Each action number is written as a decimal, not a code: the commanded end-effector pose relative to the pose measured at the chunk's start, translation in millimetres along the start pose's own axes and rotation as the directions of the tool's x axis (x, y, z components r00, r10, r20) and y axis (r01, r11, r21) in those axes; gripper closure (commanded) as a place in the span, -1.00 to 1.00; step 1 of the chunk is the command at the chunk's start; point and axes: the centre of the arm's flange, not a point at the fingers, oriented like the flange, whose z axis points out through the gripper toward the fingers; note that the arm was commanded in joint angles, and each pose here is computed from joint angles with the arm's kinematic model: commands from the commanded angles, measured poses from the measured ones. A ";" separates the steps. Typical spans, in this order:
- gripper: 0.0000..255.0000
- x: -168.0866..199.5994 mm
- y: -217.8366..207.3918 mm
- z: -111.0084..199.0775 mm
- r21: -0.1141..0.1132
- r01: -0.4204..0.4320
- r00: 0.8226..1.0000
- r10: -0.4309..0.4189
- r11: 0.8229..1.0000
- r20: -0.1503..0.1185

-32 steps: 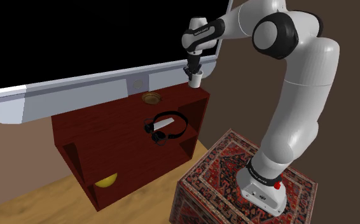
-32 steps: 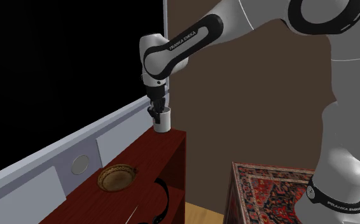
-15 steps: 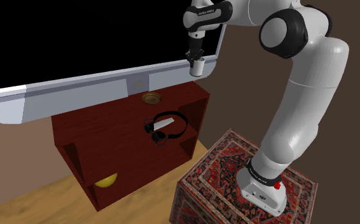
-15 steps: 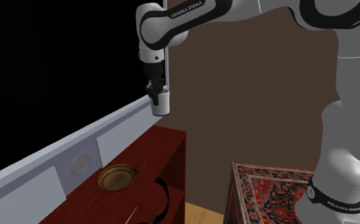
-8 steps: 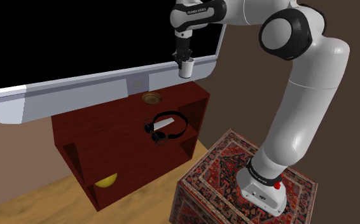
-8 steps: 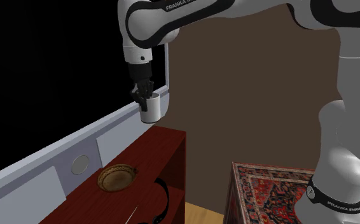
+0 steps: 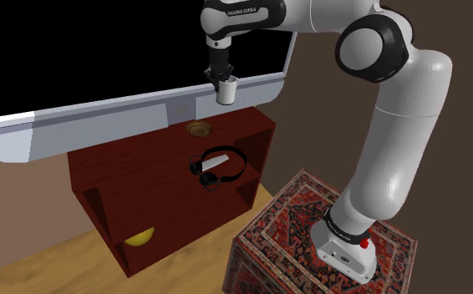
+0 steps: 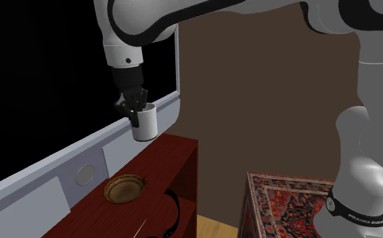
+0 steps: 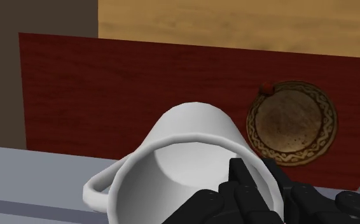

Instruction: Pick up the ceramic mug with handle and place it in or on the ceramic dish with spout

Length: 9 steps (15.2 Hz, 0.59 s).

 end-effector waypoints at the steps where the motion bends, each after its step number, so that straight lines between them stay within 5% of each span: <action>1: 1.00 1.6 -28.9 -3.3 0.000 -0.001 1.000 0.001 1.000 0.000; 9: 1.00 6.0 -106.1 -4.3 0.000 -0.001 1.000 0.001 1.000 0.000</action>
